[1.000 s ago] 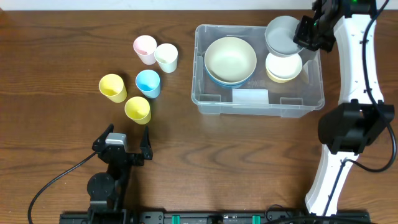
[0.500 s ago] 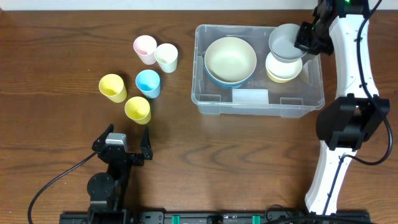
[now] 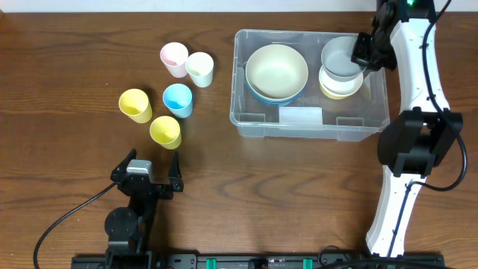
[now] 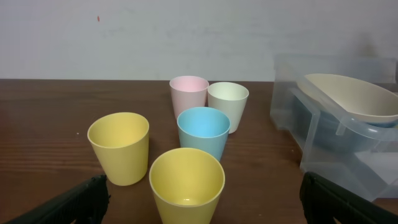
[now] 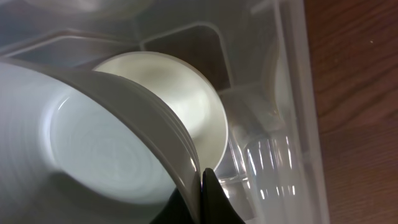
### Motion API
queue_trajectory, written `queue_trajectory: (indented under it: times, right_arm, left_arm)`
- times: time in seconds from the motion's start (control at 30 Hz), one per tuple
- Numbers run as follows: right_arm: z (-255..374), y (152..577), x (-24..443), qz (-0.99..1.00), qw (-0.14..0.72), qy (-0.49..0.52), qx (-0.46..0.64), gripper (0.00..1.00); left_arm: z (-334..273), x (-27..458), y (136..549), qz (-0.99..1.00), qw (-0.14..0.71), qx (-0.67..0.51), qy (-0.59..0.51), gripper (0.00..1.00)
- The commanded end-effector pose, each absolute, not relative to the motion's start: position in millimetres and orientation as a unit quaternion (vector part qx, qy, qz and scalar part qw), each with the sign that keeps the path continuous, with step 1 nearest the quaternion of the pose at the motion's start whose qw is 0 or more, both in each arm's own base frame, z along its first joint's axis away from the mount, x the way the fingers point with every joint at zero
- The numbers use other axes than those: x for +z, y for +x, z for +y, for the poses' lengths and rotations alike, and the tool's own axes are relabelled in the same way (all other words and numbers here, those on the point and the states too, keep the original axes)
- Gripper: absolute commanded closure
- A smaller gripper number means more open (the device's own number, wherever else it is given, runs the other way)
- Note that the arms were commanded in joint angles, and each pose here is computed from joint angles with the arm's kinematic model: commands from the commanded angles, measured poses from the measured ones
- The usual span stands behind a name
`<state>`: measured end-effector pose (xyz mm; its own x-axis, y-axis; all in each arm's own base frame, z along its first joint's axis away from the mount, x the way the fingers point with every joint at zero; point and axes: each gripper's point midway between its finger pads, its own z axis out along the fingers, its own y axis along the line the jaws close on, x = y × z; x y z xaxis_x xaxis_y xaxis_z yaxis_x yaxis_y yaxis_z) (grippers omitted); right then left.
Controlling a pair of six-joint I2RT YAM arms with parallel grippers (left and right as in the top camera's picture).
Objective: Pack container
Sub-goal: 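Lower the grey bowl onto the white bowl and release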
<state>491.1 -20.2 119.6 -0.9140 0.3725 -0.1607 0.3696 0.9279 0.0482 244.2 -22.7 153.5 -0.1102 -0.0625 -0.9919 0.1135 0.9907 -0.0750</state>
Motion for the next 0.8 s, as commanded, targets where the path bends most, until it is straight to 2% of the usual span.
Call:
queue_trajectory:
  times: [0.0, 0.27, 0.37, 0.4, 0.43, 0.53, 0.6, 0.77]
  right_arm:
    - [-27.5, 488.4, 109.1, 0.978, 0.074, 0.194, -0.003, 0.96]
    - [-27.7, 485.8, 98.8, 0.979, 0.065, 0.195, -0.004, 0.92]
    - [-27.7, 486.6, 98.9, 0.979, 0.066, 0.195, -0.003, 0.73]
    - [-27.7, 486.6, 98.9, 0.979, 0.066, 0.195, -0.003, 0.63]
    - [-27.7, 486.6, 98.9, 0.979, 0.066, 0.195, -0.003, 0.49]
    - [-27.7, 486.8, 98.9, 0.979, 0.067, 0.194, -0.003, 0.21]
    - [-27.8, 487.9, 99.0, 0.978, 0.069, 0.194, -0.003, 0.16]
    - [-24.7, 492.1, 106.2, 0.978, 0.081, 0.193, 0.008, 0.14]
  left_arm:
    - [-24.6, 137.2, 243.2, 0.759, 0.647, -0.067, 0.025, 0.02]
    - [-24.6, 137.2, 243.2, 0.759, 0.647, -0.067, 0.025, 0.02]
    - [-24.6, 137.2, 243.2, 0.759, 0.647, -0.067, 0.025, 0.02]
    - [-24.6, 137.2, 243.2, 0.759, 0.647, -0.067, 0.025, 0.02]
    - [-24.6, 137.2, 243.2, 0.759, 0.647, -0.067, 0.025, 0.02]
    - [-24.6, 137.2, 243.2, 0.759, 0.647, -0.067, 0.025, 0.02]
    - [-24.7, 137.2, 243.2, 0.759, 0.647, -0.068, 0.025, 0.02]
    - [-24.6, 137.2, 243.2, 0.759, 0.647, -0.067, 0.025, 0.02]
